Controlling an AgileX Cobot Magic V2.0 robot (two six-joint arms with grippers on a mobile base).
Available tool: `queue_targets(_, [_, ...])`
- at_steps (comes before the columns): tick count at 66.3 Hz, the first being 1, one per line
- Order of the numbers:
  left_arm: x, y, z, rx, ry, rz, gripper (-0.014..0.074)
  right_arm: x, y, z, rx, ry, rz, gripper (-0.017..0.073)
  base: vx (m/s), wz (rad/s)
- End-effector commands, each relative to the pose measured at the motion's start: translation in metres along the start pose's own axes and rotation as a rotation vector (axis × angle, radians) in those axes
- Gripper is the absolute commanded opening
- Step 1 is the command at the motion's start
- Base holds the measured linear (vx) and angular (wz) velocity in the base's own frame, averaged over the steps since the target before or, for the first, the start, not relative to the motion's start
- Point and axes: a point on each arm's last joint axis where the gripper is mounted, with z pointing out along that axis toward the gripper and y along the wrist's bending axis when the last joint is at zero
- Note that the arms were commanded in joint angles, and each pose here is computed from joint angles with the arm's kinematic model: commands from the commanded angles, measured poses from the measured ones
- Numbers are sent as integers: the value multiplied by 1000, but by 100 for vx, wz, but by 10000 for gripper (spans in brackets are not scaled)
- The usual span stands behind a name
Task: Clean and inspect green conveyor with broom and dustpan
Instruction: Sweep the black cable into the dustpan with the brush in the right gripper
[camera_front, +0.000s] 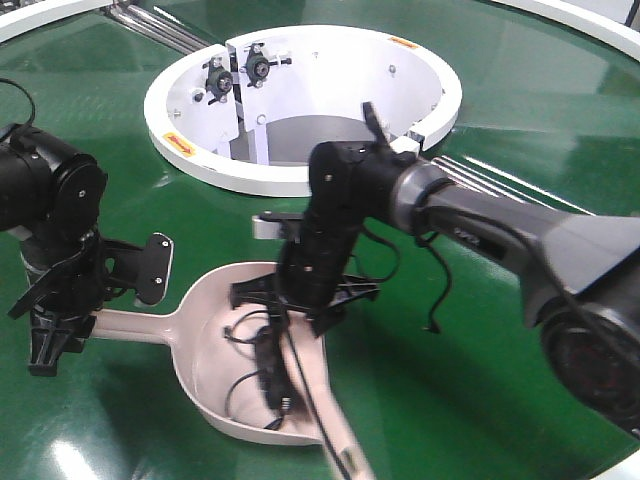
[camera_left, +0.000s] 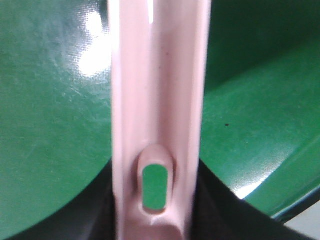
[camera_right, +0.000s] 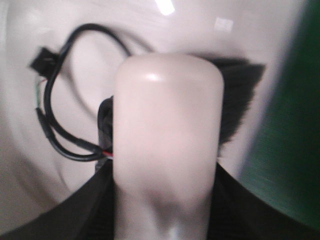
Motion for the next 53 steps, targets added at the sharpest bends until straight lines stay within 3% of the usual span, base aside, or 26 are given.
queue_targets(1, [-1, -1, -18, -46, -38, 8, -22, 5, 25, -36, -71, -52, -38, -6, 0, 0])
queue_targets(24, [-1, -1, -18, -46, -38, 8, -22, 7, 30, -56, -101, -100, -41, -6, 0, 0])
queue_targets(30, [-1, -1, -18, -46, -38, 8, -22, 9, 29, -68, -77, -132, -56, -6, 0, 0])
queue_targets(40, [-1, -1, -18, -46, -38, 8, -22, 17, 12, -86, -31, -164, -55, -6, 0, 0])
queue_targets(53, [-1, -1, -18, -46, -38, 8, -22, 34, -28, -101, 14, -159, 7, -6, 0, 0])
